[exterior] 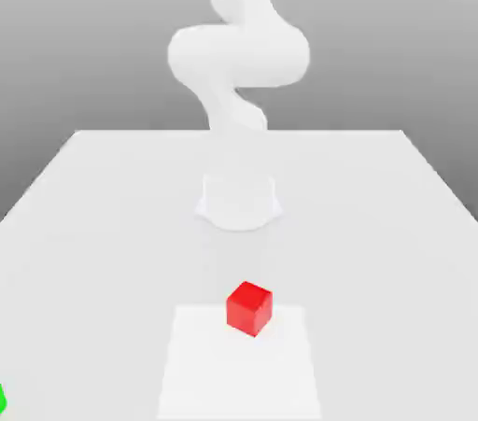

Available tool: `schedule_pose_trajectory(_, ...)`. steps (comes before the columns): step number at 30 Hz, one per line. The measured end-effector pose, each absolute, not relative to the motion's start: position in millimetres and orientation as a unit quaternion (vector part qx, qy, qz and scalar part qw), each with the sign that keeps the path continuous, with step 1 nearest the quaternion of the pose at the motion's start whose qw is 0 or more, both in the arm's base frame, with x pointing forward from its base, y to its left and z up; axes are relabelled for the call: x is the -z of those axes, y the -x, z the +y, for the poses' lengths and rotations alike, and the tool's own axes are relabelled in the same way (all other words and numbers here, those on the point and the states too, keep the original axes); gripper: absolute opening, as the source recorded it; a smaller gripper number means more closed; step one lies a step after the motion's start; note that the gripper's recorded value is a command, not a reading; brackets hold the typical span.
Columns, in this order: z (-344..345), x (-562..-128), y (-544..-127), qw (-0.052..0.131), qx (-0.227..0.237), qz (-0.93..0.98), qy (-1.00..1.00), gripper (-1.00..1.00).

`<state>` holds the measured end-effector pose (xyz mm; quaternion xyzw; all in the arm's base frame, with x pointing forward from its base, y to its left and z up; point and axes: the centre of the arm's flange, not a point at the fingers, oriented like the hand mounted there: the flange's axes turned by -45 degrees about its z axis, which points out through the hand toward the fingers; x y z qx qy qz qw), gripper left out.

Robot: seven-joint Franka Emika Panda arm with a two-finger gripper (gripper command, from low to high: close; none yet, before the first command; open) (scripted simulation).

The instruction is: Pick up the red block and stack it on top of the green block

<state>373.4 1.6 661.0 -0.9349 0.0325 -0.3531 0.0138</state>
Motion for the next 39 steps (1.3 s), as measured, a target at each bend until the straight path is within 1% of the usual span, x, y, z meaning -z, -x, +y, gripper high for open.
schedule_pose_trajectory(4, 5, -562, -408, 0.028, 0.282, 0.084, 0.955, 0.00)
schedule_pose_trajectory(7, 8, -487, -418, 0.033, 0.227, 0.122, 0.966, 0.00)
schedule_pose_trajectory(9, 10, -437, -417, 0.033, 0.190, 0.149, 0.970, 0.00)
schedule_pose_trajectory(13, 13, -335, -397, 0.026, 0.111, 0.206, 0.972, 0.00)
schedule_pose_trajectory(17, 15, -233, -353, 0.007, 0.027, 0.266, 0.964, 0.00)
schedule_pose_trajectory(19, 14, -196, -342, 0.001, 0.007, 0.282, 0.959, 0.00)
schedule_pose_trajectory(23, 16, -157, -337, 0.001, 0.000, 0.285, 0.959, 0.00)
schedule_pose_trajectory(24, 16, -148, -336, 0.001, 0.000, 0.285, 0.959, -1.00)
schedule_pose_trajectory(31, 16, -146, -336, 0.000, 0.001, 0.285, 0.959, -1.00)
schedule_pose_trajectory(39, 14, -204, -338, 0.000, 0.000, 0.284, 0.959, -1.00)
